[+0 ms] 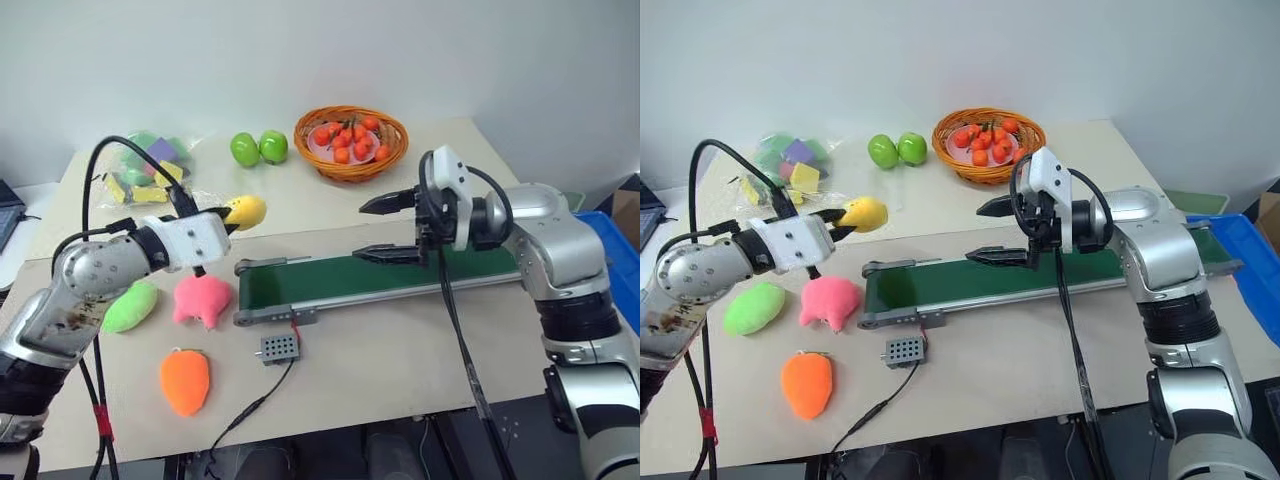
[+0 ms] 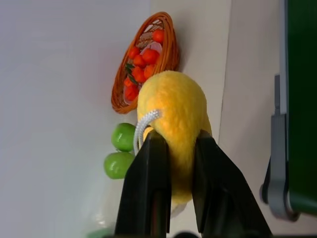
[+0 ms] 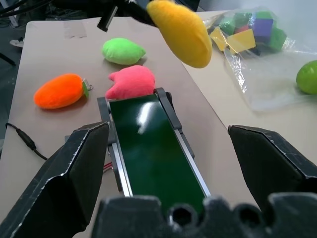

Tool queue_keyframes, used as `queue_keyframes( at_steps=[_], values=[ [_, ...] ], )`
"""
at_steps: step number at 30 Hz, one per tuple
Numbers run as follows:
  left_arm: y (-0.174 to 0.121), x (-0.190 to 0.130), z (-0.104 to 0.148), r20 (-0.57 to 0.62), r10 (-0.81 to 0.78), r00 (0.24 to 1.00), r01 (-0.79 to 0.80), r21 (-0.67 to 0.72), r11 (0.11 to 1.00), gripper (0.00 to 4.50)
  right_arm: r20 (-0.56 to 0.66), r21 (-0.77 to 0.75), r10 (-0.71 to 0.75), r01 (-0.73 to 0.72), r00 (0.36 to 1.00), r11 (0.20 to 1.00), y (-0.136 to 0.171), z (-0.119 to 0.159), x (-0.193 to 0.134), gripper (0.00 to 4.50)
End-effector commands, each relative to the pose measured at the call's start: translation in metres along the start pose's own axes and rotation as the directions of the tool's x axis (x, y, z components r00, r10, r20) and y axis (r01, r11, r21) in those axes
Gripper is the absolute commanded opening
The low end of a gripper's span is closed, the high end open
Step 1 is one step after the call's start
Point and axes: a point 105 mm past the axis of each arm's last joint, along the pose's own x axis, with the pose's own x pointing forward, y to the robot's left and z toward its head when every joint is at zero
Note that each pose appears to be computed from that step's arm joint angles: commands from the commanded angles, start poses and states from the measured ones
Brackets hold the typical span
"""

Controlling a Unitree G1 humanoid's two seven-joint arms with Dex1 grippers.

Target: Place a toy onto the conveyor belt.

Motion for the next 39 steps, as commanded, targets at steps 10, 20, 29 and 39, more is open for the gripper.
queue_keyframes(
  at_steps=[10,20,29,39],
  values=[
    [-0.053,0.012,0.02,0.21,-0.036,0.977,-0.053,0.402,0.914,0.58,0.054,0.039,-0.039,0.037,0.998,0.999,0.0,0.014,-0.013,4.5],
    [-0.102,0.026,-0.003,0.206,-0.13,0.97,0.039,0.398,0.916,0.58,0.035,0.025,-0.055,0.054,0.998,0.998,0.001,0.016,-0.017,4.5],
    [-0.099,0.026,-0.005,0.228,-0.129,0.965,0.042,0.35,0.936,2.48,0.012,0.017,-0.064,0.064,0.998,0.998,-0.001,0.014,-0.018,4.5],
    [-0.047,0.015,0.013,0.235,-0.005,0.972,-0.022,0.111,0.994,4.43,0.016,0.013,-0.055,0.054,0.998,0.998,-0.003,0.013,-0.016,4.5]
  ],
)
